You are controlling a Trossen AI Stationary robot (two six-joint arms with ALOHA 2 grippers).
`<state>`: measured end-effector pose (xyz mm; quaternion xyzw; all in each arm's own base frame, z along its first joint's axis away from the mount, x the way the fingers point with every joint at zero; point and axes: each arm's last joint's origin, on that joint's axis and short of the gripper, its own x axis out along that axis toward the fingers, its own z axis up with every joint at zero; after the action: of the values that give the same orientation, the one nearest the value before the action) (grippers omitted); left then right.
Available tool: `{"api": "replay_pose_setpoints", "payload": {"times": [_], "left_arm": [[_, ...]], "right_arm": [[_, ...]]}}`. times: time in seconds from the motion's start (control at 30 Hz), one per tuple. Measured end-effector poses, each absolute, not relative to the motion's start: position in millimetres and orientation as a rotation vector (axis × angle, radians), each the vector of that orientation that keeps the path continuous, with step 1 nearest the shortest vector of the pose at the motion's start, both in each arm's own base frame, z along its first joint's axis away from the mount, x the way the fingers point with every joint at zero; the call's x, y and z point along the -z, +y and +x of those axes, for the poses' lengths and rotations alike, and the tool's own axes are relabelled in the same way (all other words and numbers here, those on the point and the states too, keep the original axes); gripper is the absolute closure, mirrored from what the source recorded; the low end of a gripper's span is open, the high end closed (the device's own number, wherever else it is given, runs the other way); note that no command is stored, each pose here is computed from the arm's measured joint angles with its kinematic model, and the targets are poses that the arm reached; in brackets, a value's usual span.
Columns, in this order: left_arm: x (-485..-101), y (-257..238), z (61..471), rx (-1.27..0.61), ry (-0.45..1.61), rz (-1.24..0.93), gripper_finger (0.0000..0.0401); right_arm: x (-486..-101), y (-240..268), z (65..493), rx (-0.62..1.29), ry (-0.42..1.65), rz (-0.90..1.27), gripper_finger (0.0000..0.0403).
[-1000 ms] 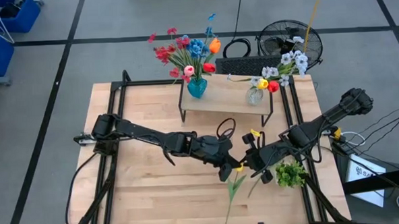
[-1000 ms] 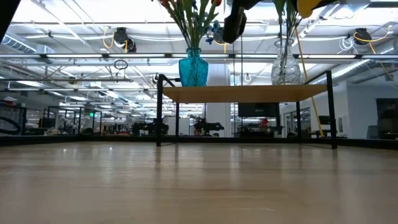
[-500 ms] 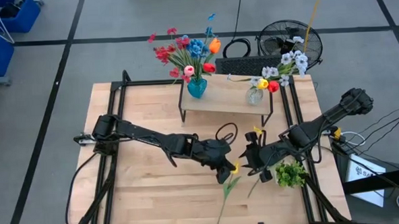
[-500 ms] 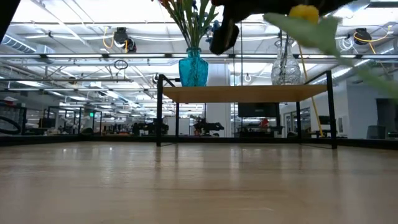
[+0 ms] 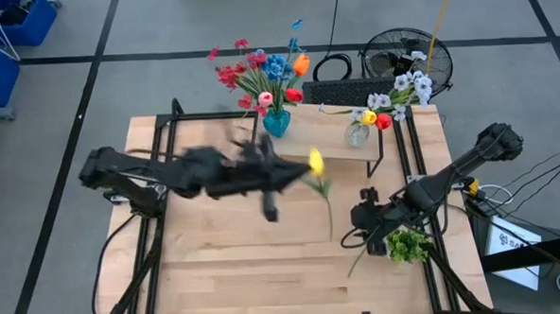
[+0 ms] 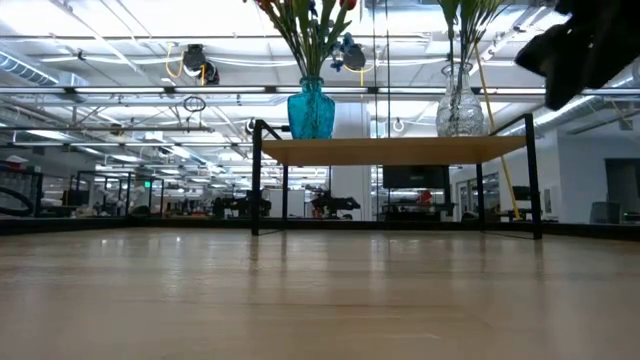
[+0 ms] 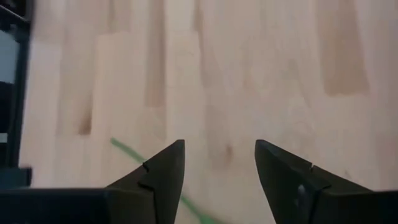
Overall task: Pick and place flowers into a vace then onto a shelf
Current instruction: Put the yellow tulip into the transparent vase
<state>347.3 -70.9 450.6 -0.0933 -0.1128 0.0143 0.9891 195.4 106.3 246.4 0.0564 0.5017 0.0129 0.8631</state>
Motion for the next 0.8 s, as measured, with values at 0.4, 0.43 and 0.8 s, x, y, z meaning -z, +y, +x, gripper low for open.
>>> {"api": "replay_pose_setpoints", "payload": {"times": [0.4,0.43,0.8], "left_arm": [[-546,-48,315,-0.178,-0.651,0.351,0.0401],[-554,-44,318,-0.186,-0.654,0.383,0.0401],[-573,28,374,-0.241,-0.675,0.451,0.0401]], "right_arm": [[-207,113,204,-0.124,0.823,0.268,0.0219],[-207,113,204,-0.124,0.824,0.268,0.0219],[-210,114,207,-0.136,0.780,0.283,0.0221]]}}
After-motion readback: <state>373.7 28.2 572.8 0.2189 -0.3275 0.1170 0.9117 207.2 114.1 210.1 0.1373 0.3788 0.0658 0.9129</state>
